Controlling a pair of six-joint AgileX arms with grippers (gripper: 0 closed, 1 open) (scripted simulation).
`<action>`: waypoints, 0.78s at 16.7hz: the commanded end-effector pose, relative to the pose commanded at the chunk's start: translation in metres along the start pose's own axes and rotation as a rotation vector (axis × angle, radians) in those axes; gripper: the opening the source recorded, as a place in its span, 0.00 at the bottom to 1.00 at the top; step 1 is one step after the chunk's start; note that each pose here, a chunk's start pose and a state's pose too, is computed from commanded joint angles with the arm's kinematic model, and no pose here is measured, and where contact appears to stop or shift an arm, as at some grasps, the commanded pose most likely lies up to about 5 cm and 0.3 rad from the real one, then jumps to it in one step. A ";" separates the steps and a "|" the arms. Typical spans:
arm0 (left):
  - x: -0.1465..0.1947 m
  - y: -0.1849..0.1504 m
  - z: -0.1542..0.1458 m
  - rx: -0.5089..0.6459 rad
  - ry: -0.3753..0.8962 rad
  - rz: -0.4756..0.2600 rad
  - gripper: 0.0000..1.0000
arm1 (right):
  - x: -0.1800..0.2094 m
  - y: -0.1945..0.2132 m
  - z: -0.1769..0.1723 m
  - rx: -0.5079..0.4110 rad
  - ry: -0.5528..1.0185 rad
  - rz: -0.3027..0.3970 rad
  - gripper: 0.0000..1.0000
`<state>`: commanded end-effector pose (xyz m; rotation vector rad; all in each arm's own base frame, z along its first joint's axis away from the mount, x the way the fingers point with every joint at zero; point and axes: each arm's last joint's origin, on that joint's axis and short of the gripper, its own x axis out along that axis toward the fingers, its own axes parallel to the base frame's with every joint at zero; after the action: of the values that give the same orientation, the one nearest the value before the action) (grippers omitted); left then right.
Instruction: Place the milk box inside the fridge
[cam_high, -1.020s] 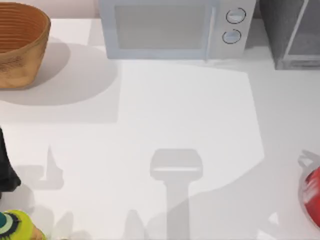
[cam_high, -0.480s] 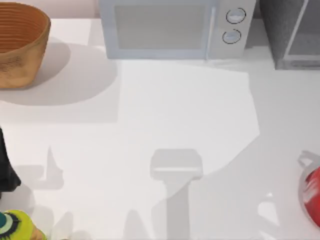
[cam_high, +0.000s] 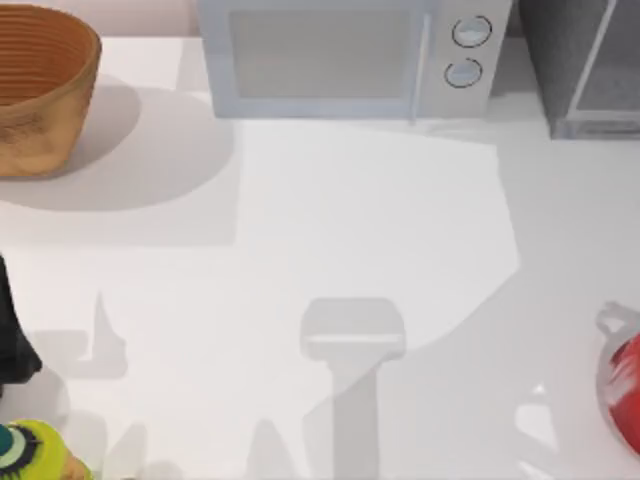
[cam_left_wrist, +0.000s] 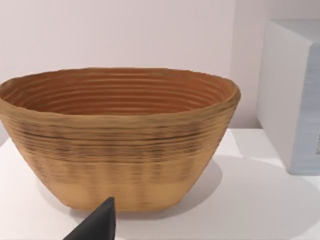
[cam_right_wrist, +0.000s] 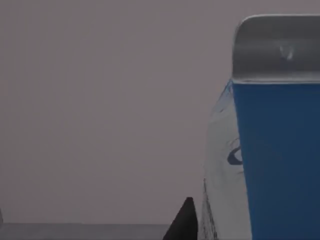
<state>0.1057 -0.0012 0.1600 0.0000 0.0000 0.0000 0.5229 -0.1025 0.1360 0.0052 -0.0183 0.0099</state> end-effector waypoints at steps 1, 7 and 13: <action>0.000 0.000 0.000 0.000 0.000 0.000 1.00 | 0.000 0.000 0.000 0.000 0.000 0.000 0.45; 0.000 0.000 0.000 0.000 0.000 0.000 1.00 | 0.000 0.000 0.000 0.000 0.000 0.000 0.90; 0.000 0.000 0.000 0.000 0.000 0.000 1.00 | 0.000 0.000 0.000 0.000 0.000 0.000 1.00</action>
<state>0.1057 -0.0012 0.1600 0.0000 0.0000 0.0000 0.5229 -0.1025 0.1360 0.0052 -0.0183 0.0099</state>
